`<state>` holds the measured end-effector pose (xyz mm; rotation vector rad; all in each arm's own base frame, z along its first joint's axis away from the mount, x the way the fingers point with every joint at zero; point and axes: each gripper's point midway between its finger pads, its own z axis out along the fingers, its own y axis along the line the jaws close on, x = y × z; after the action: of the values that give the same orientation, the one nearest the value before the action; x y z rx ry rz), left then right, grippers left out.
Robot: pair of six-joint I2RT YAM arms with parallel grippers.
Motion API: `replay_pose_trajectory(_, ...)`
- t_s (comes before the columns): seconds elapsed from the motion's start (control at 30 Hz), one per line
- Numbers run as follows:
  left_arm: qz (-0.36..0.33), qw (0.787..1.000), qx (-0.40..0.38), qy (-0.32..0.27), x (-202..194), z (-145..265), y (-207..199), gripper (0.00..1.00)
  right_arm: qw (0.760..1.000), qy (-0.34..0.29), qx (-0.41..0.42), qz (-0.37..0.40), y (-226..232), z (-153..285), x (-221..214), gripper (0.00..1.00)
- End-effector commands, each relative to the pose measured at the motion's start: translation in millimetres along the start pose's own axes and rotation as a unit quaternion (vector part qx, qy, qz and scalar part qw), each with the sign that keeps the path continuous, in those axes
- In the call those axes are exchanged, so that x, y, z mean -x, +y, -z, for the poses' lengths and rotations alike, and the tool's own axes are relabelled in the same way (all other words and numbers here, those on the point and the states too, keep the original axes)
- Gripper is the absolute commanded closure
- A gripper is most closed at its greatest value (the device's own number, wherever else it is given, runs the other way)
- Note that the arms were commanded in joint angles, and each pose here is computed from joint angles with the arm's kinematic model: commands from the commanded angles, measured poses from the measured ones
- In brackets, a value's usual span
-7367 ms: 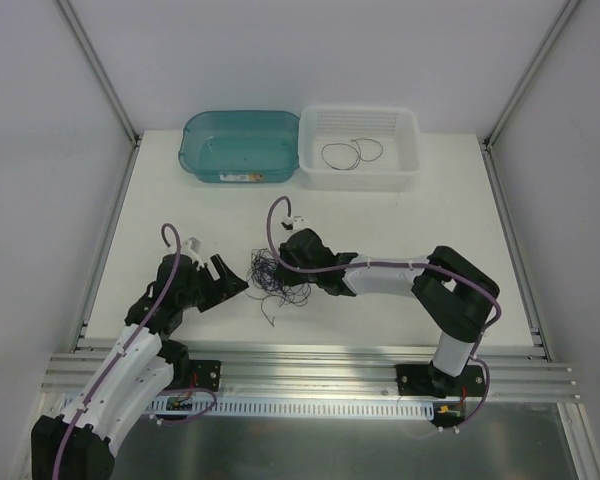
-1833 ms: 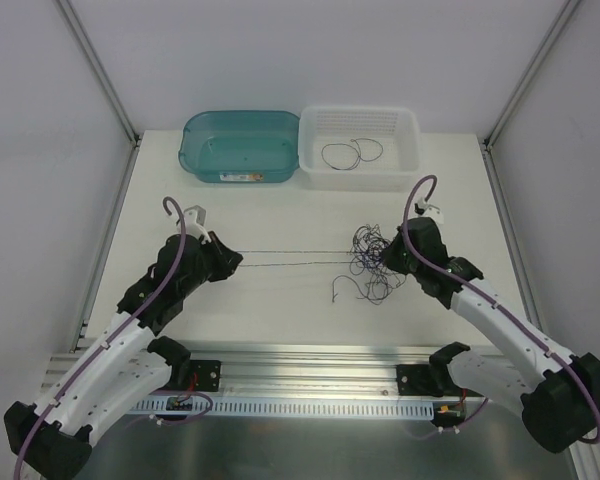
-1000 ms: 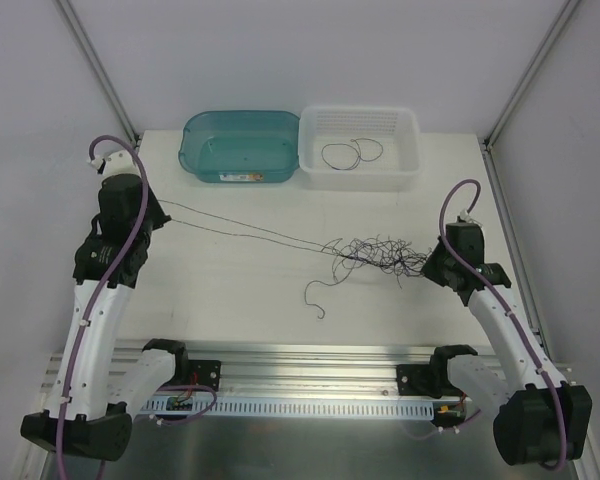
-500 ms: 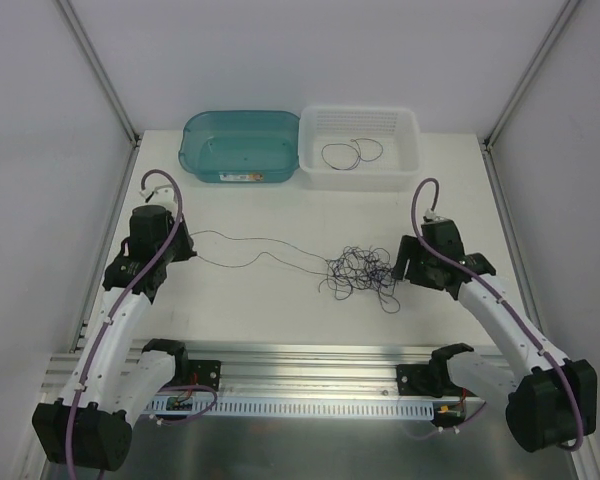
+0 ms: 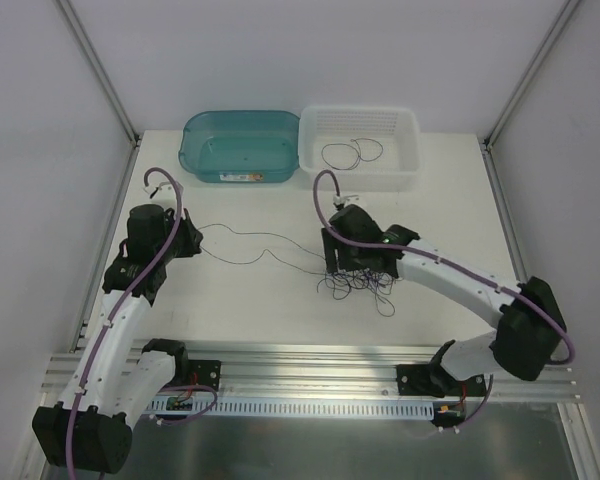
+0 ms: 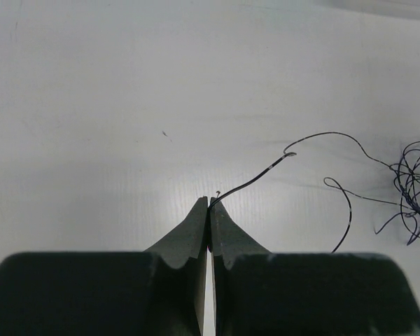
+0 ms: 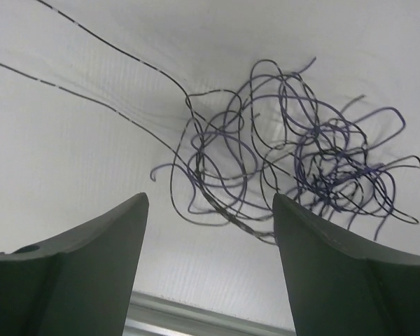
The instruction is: Untangle the cables
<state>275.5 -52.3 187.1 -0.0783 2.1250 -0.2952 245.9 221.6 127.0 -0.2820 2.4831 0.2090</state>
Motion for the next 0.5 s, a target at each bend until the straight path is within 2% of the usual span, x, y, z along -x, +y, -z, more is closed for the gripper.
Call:
replay_pose_trajectory(0.0,-0.001,0.999,0.011,-0.031,10.6,3.0,5.0,1.00,0.998,-0.015,-0.055,-0.011,9.7,-17.9,13.9,0.25)
replay_pose_trajectory(0.1,0.000,0.999,0.024,-0.037,11.7,4.2,9.5,1.00,0.996,-0.005,-0.091,-0.017,14.8,-43.3,10.8,0.26)
replay_pose_trajectory(0.23,0.004,0.998,0.045,-0.041,12.2,5.6,16.6,1.00,0.993,0.018,-0.120,-0.008,15.3,-70.8,0.8,0.32)
replay_pose_trajectory(0.33,0.010,0.997,0.064,-0.052,16.1,9.7,23.4,1.00,0.988,0.036,-0.152,0.006,6.8,-83.1,-9.7,0.41)
replay_pose_trajectory(0.37,0.014,0.995,0.077,-0.055,15.9,10.7,28.2,1.00,0.985,0.041,-0.165,0.011,0.2,-82.6,-12.7,0.49)
replay_pose_trajectory(0.43,0.023,0.993,0.097,-0.059,16.8,13.6,36.8,1.00,0.981,0.042,-0.190,0.016,-15.5,-78.9,-16.9,0.56)
replay_pose_trajectory(0.47,0.029,0.992,0.107,-0.059,16.9,14.3,40.8,1.00,0.978,0.046,-0.205,0.014,-28.5,-76.4,-19.0,0.63)
